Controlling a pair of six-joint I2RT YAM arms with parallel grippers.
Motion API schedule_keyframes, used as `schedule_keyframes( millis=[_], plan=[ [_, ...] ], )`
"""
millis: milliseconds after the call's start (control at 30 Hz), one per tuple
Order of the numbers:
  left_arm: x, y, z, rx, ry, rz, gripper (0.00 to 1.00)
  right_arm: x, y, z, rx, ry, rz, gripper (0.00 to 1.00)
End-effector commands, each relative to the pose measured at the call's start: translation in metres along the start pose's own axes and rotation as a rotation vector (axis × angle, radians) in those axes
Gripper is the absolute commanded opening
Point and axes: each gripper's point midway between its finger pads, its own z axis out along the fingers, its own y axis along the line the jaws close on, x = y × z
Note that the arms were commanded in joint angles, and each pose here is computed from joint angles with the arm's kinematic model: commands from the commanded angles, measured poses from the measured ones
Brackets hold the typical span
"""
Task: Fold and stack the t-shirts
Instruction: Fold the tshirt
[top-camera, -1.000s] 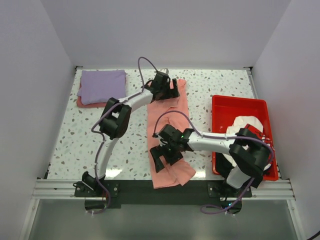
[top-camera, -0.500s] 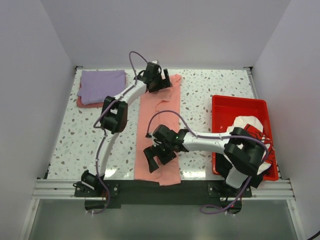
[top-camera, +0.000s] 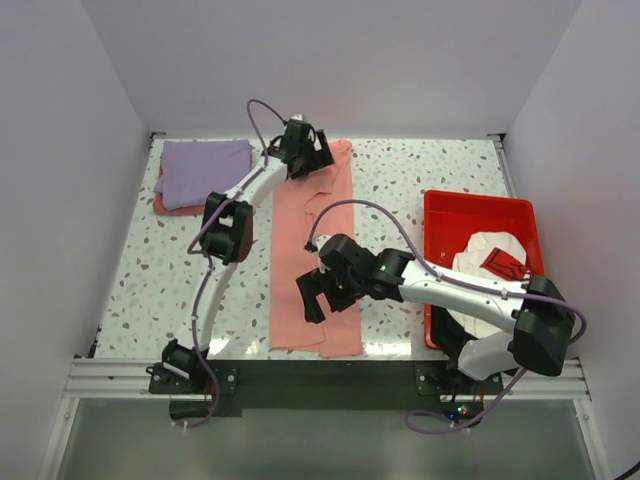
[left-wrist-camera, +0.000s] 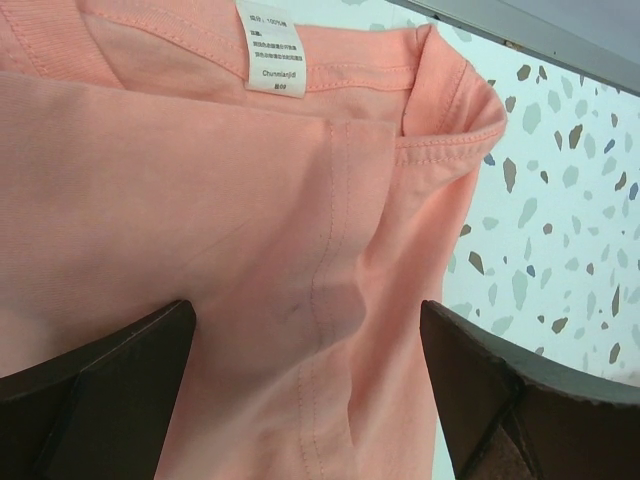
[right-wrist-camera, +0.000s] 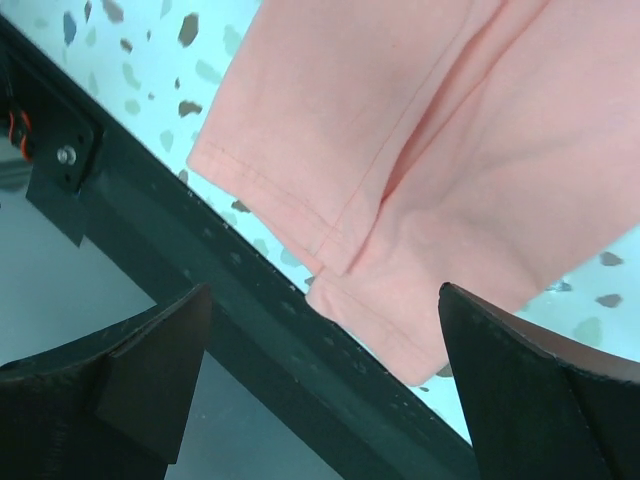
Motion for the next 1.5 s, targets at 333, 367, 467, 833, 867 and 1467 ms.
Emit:
schedule_keyframes(
  millis=[333, 367, 467, 833, 867, 1467],
  plan=[
    [-0.074, -0.085, -0.141, 0.299, -0.104, 0.124, 1.0, -0.056, -0.092, -0.066, 0.321, -0.266, 0.235, 0.99],
    [-0.07, -0.088, -0.155, 0.306, -0.111, 0.157, 1.0, -0.055, -0.095, -0.07, 0.331, -0.274, 0.247, 0.99],
    [-0.052, -0.083, -0.204, 0.292, -0.139, 0.221, 1.0, -0.047, -0.104, -0.077, 0.353, -0.295, 0.27, 0.99],
    [0.173, 0.035, -0.309, 0.072, 0.123, 0.234, 1.0, -0.005, -0.098, -0.062, 0.246, -0.217, 0.286, 0.99],
    [0.192, 0.043, -0.319, 0.055, 0.16, 0.225, 1.0, -0.001, -0.097, -0.06, 0.233, -0.205, 0.289, 0.99],
    [0.336, 0.13, -0.375, -0.11, 0.512, 0.253, 0.73, 0.049, -0.094, -0.024, 0.146, -0.077, 0.37, 0.99]
  ],
)
